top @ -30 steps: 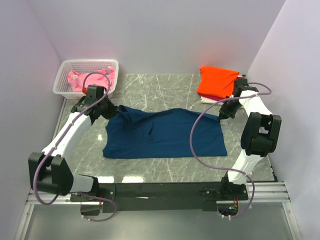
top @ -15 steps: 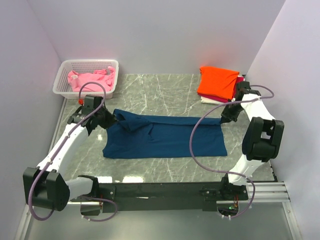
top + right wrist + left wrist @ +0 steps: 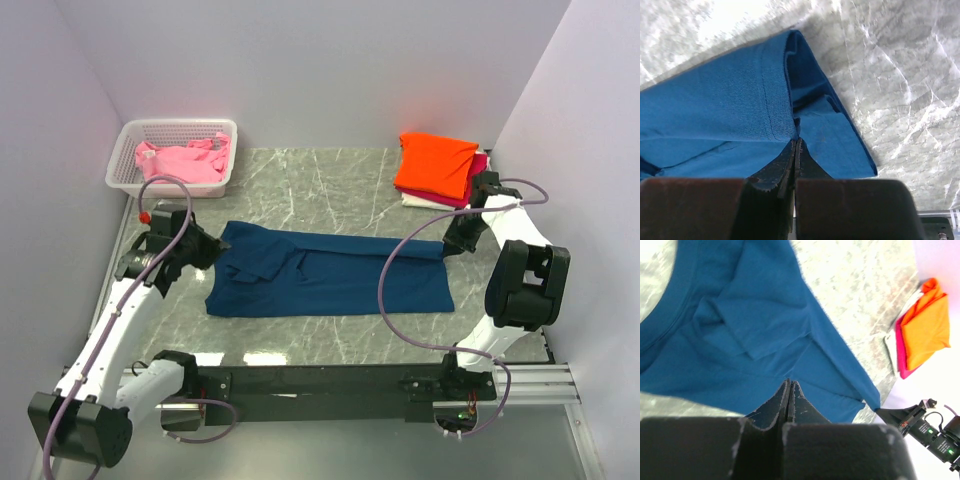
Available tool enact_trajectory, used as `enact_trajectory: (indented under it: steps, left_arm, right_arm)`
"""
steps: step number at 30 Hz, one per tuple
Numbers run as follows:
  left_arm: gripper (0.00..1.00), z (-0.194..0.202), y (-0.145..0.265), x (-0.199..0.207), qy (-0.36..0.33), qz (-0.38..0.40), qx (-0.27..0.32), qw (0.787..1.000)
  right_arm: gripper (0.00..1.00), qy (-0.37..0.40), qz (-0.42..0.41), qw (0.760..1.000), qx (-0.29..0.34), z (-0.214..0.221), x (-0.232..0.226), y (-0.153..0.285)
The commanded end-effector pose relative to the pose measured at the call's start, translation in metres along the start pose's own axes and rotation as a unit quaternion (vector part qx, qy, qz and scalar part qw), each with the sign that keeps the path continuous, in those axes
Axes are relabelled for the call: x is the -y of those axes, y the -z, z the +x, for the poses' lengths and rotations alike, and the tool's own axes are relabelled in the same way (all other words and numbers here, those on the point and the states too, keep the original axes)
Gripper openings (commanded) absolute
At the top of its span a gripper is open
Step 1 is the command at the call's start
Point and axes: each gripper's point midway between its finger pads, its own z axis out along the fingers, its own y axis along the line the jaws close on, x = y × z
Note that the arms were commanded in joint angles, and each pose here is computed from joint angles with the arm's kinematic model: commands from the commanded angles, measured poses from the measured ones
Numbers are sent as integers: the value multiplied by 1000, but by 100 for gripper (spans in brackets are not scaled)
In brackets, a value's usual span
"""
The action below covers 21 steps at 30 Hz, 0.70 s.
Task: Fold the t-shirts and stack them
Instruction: Fold the tshirt
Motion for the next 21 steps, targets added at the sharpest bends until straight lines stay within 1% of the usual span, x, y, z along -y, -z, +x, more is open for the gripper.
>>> enact_trajectory:
  steps: [1,6,8,12,13,14,16,17,19,20,21]
  left_arm:
    - [0,9,8,-12,22,-5,-7,1000]
    - [0,13,6,-27,18,-13,-1,1000]
    - [0,19,-5,-41,8,-33,-10,999]
    - [1,25,-21,-45,-21,-35,-28,999]
    - [2,25,-28,-49,-27,-45,-27,998]
    - [7,24,-32,-51,-41,-50,-26,998]
    - [15,23,-42,-56,-52,-72,-30,996]
    - [26,17,-45,-59,-64,-82,-19,994]
    - [38,14,-55,-61,-74,-96,-17,992]
    - [48,9,-59,-60,-80,-95,-6,992]
    - [51,6,-62,-59,-84,-98,-2,992]
  right_arm:
    - [0,6,10,1000,22,-2,8,11]
    - [0,6,14,1000,21,2,12,9]
    - [0,6,14,1000,16,3,12,7]
    - [0,4,13,1000,18,3,11,6]
    - [0,4,14,1000,18,2,12,6]
    - [0,5,17,1000,17,3,12,5]
    - [0,3,19,1000,14,3,14,4]
    - [0,3,16,1000,16,3,13,4]
    - [0,2,16,1000,15,5,13,3]
    - [0,0,14,1000,15,5,13,3]
    - [0,0,13,1000,14,5,13,2]
